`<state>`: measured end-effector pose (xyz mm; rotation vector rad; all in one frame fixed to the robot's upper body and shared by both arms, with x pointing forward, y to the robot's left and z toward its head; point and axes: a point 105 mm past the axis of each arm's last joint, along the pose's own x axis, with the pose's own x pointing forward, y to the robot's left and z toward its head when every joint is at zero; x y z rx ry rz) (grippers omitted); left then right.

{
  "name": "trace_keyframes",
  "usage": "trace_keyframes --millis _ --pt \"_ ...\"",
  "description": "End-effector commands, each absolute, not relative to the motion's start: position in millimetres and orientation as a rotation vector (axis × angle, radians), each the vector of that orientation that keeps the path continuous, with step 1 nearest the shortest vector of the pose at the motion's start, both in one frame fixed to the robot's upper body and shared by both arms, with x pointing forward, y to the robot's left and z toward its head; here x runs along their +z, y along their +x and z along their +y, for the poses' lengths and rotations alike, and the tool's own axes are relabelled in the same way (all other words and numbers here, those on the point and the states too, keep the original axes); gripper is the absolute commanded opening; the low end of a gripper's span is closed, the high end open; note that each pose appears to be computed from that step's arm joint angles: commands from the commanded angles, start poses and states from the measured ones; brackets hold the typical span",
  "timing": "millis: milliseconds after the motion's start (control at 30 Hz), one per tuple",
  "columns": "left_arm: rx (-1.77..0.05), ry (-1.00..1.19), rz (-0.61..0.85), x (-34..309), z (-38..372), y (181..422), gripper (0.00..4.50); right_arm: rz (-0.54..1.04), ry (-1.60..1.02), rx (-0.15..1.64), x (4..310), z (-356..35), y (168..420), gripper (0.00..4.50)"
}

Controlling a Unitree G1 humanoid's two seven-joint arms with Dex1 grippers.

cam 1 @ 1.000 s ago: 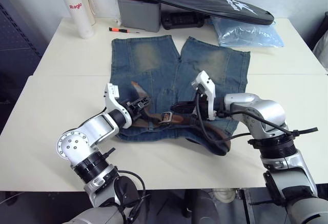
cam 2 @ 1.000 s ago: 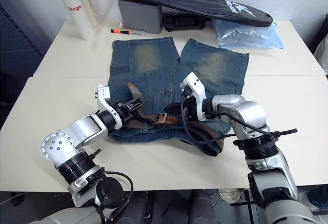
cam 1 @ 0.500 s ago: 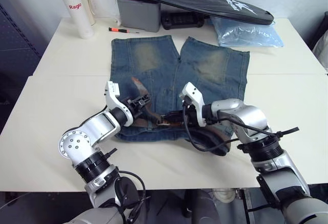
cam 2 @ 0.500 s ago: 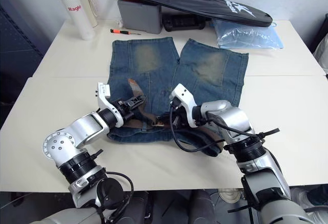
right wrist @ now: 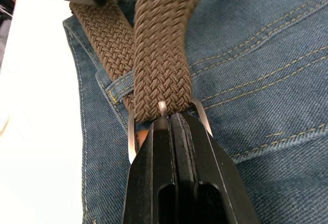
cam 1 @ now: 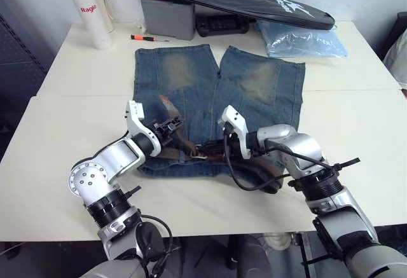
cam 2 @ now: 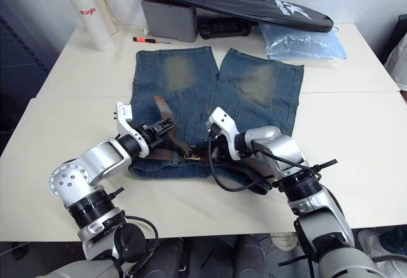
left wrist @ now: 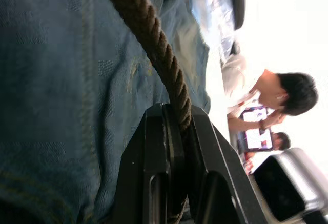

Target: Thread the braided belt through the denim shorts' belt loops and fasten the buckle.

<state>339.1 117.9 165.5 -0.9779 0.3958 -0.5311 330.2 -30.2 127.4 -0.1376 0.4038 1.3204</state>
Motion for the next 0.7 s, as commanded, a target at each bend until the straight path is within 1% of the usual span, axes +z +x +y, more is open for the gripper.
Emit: trace_keyframes --millis 33,200,367,467,600,700 --pt "-0.564 -0.955 0.349 175.9 123.7 335.2 0.0 0.489 -0.139 1.319 100.1 -31.4 327.4 0.18" --pt "-0.573 -1.022 0.295 183.1 127.1 336.2 0.0 0.491 -0.134 1.332 93.2 -29.9 328.0 0.18" --pt "-0.563 -1.036 0.293 183.3 128.3 336.5 0.0 0.468 -0.102 1.375 92.5 -24.1 326.5 0.18" --pt "-0.559 -1.029 0.302 181.9 128.7 335.9 0.0 0.4 -0.011 1.425 106.4 -17.6 325.0 0.18" --pt "-0.557 -1.031 0.308 181.0 127.7 334.9 0.0 0.345 0.051 1.431 121.7 -19.2 329.7 0.18" --pt "-0.556 -1.033 0.315 179.5 125.6 334.0 0.0 0.348 0.037 1.422 122.9 -21.2 332.2 0.18"
